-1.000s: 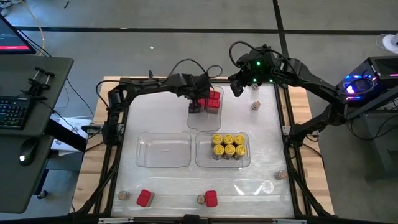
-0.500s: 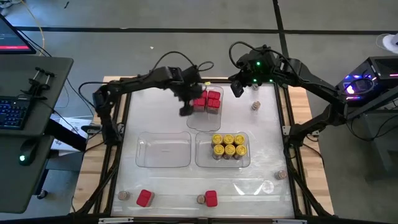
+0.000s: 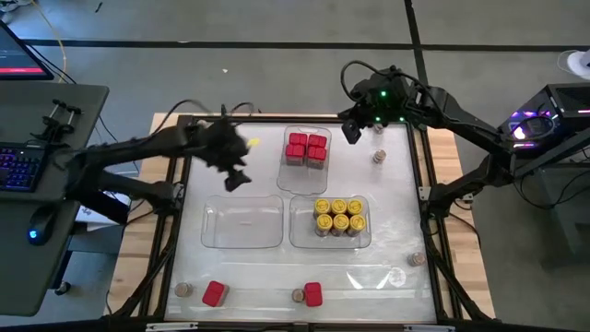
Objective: Sort spices by type
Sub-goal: Put the red seasoning can into the top transparent bin
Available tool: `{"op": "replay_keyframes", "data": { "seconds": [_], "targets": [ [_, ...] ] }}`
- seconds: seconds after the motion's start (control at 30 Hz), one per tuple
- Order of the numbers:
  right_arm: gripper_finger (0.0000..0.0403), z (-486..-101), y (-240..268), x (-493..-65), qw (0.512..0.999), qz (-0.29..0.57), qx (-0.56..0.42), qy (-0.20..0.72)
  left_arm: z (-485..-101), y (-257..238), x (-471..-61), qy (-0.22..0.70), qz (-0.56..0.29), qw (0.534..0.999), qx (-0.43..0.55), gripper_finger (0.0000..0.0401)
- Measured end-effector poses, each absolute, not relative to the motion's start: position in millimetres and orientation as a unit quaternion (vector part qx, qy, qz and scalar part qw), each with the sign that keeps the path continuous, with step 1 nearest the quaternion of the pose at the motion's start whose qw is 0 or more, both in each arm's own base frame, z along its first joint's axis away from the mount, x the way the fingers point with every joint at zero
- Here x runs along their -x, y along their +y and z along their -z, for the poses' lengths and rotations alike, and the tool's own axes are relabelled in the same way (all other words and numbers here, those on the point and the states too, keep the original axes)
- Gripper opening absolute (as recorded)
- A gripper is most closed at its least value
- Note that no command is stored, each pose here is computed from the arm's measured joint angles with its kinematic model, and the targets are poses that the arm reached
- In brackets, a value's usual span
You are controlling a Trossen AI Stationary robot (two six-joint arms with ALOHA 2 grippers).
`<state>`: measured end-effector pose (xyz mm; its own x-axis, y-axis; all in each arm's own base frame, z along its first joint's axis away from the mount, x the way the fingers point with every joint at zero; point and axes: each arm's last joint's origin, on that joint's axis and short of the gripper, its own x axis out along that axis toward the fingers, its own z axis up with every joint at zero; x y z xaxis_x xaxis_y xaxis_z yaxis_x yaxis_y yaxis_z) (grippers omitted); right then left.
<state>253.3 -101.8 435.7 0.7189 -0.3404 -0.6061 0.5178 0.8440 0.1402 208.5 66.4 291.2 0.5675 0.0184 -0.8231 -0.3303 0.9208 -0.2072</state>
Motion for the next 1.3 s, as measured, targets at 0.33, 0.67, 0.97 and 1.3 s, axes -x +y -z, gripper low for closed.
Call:
{"op": "replay_keyframes", "data": {
  "seconds": [0.33,0.67,0.97,1.3],
  "targets": [
    [0.0,-437.0,-106.2,-268.7,0.918,0.245,-0.2,0.24,-244.6,35.7,-149.0,0.439,-0.201,0.785,0.388,0.0306],
    [0.0,-404.0,-98.5,-305.2,0.901,0.218,-0.212,0.31,-273.7,30.8,-163.4,0.398,-0.063,0.797,0.449,0.0306],
    [0.0,-404.6,-73.5,-302.9,0.909,0.159,-0.164,0.349,-336.3,-14.7,-154.0,0.461,-0.157,0.762,0.428,0.0306],
    [0.0,-406.2,-45.8,-293.4,0.91,0.102,-0.094,0.391,-298.6,-151.7,-176.1,0.546,-0.196,0.629,0.518,0.0306]
  ]
}}
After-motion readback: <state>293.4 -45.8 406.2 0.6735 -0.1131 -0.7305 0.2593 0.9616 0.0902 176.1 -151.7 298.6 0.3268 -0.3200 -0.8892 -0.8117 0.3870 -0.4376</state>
